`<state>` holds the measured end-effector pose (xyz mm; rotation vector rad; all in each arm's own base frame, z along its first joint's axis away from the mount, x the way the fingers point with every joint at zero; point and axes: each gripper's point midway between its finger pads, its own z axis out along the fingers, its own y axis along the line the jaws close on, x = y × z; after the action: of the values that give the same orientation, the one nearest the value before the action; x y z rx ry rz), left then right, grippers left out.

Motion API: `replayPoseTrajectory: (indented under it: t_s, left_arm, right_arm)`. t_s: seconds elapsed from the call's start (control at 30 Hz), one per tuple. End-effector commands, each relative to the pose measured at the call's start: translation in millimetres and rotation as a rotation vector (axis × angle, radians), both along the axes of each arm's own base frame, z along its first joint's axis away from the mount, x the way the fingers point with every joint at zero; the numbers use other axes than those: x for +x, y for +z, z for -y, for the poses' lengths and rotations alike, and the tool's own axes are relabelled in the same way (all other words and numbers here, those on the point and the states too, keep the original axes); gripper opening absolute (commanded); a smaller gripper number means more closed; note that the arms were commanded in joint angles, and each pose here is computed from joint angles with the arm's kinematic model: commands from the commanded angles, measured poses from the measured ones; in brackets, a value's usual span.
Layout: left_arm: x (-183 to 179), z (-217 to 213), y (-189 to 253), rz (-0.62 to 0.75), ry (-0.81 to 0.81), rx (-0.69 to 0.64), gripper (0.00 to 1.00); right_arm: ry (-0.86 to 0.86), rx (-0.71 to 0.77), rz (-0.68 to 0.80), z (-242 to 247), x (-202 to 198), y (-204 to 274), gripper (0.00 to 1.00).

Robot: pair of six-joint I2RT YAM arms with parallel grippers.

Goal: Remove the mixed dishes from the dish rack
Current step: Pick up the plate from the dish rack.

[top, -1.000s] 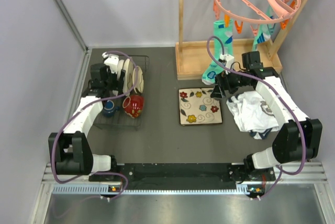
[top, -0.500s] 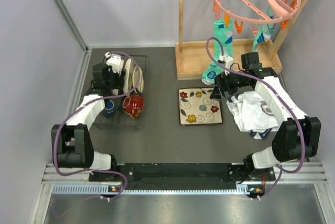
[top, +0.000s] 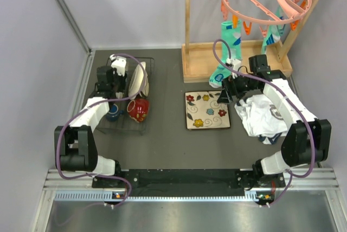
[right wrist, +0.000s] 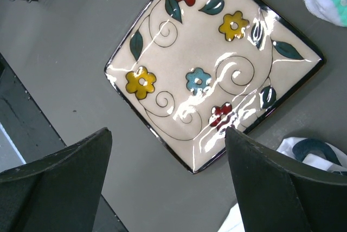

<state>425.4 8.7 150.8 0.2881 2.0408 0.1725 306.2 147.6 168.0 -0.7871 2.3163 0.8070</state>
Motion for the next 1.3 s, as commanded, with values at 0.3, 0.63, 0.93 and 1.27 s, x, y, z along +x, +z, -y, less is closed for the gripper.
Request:
replayPoseTrajectory:
  t_s: [0.3, 0.63, 0.93, 1.27]
  left_arm:
    - [15.6, 9.2, 30.7, 0.106, -0.029, -0.054, 0.26]
    - [23.9, 3.1, 51.8, 0.149, 0.036, -0.060, 0.14]
    - [29.9, 5.1, 73.5, 0.173, 0.121, -0.001, 0.00]
    - [29.5, 0.6, 95.7, 0.200, 0.171, 0.038, 0.00]
  right_arm:
    - [0.026, 0.031, 0.004, -7.5, 1.0, -0.9, 0.85]
    - [0.033, 0.033, 0.000, -8.2, 0.6, -3.6, 0.85]
    - [0.041, 0.042, -0.016, -9.9, -0.4, -7.9, 0.84]
    - [0.046, 0.045, -0.028, -10.6, -1.1, -12.8, 0.85]
